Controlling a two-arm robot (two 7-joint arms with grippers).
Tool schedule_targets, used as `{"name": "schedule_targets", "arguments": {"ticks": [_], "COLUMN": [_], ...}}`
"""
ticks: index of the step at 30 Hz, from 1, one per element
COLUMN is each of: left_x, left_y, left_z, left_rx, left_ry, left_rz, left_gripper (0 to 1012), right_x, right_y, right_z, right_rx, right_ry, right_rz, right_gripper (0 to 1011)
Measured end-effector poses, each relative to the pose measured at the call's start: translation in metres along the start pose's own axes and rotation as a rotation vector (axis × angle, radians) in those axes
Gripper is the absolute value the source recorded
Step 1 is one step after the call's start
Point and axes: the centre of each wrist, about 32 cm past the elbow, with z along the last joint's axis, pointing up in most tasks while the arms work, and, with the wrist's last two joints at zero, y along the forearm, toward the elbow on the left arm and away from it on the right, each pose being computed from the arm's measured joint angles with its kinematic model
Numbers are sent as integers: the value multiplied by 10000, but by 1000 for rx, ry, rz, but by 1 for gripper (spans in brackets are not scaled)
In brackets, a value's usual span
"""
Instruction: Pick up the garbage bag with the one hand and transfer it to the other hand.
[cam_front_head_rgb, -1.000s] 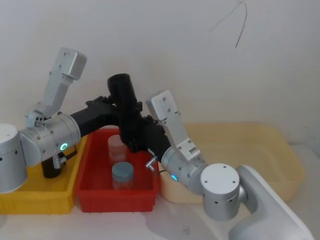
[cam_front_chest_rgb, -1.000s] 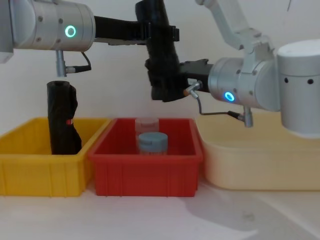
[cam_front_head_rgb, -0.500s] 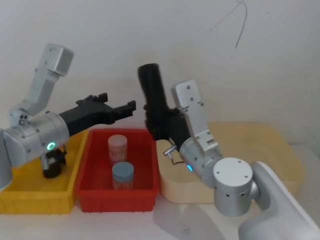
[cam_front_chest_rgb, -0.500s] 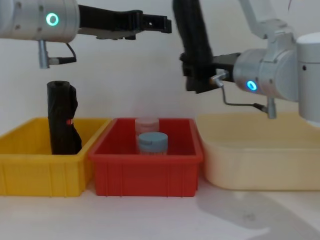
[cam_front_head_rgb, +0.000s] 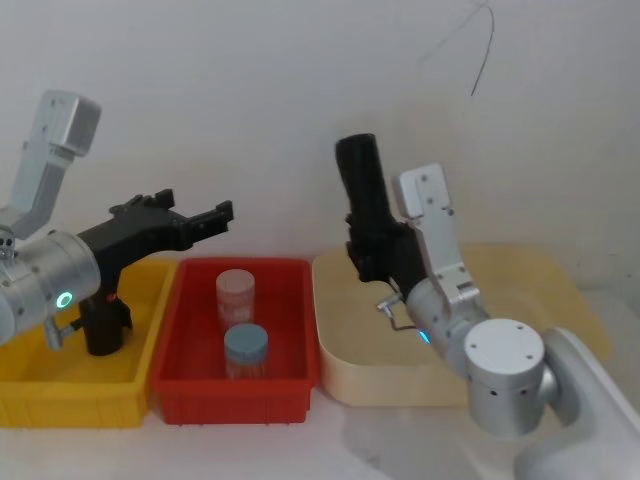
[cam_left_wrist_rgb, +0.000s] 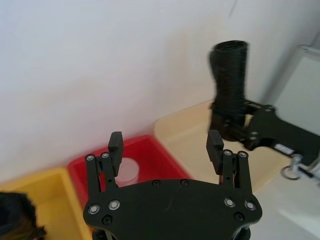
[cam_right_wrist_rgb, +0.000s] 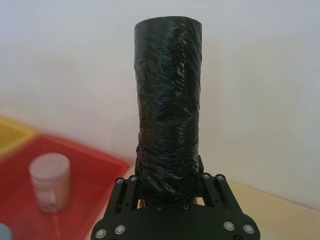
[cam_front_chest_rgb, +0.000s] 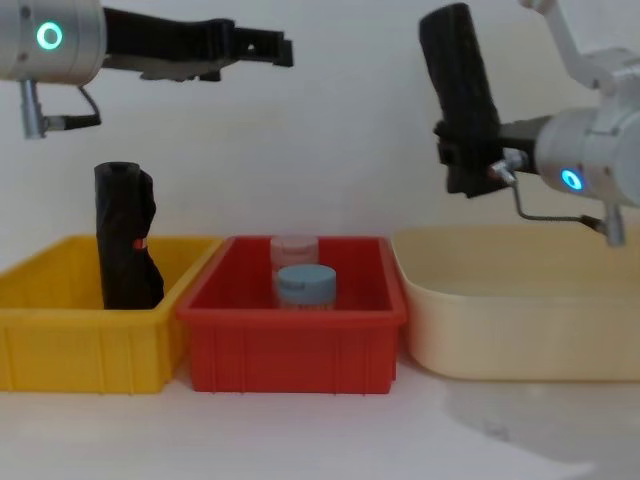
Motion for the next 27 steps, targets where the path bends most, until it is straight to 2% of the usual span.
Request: {"name": "schedule_targets", "arguments": {"ticks": [5,8,10,12,19,24,27], "left_x": [46,98,109,143,189,215,225], "left_y": [17,9,7,0,-8,-10,-12], "left_z": [-74,-155,-170,-222,-293,-333,-349], "left_rx": [9,21,23,30,40,47,49], "left_ry": [-1,-4,-6,-8,-12,-14,-15], "left_rz": [55,104,114,143,183,205,214], "left_gripper": [1001,1001,1001,1001,1001,1001,1001], "right_x": [97,166,193,225,312,364,396], "right_y": [-71,-132,-156,-184,-265,-318,-352], "right_z": [-82,-156,-191,-228,-326,-358,-359], "right_rx": [-25,-44,-53,-60,-62,-42,-22], "right_ry": [-28,-46,-50,-53,-47,-35,-25], "right_rz": [-18,-28,-33,-42,-85,-105,-112], "right_gripper": [522,555,639,695,913,1000,1000]}}
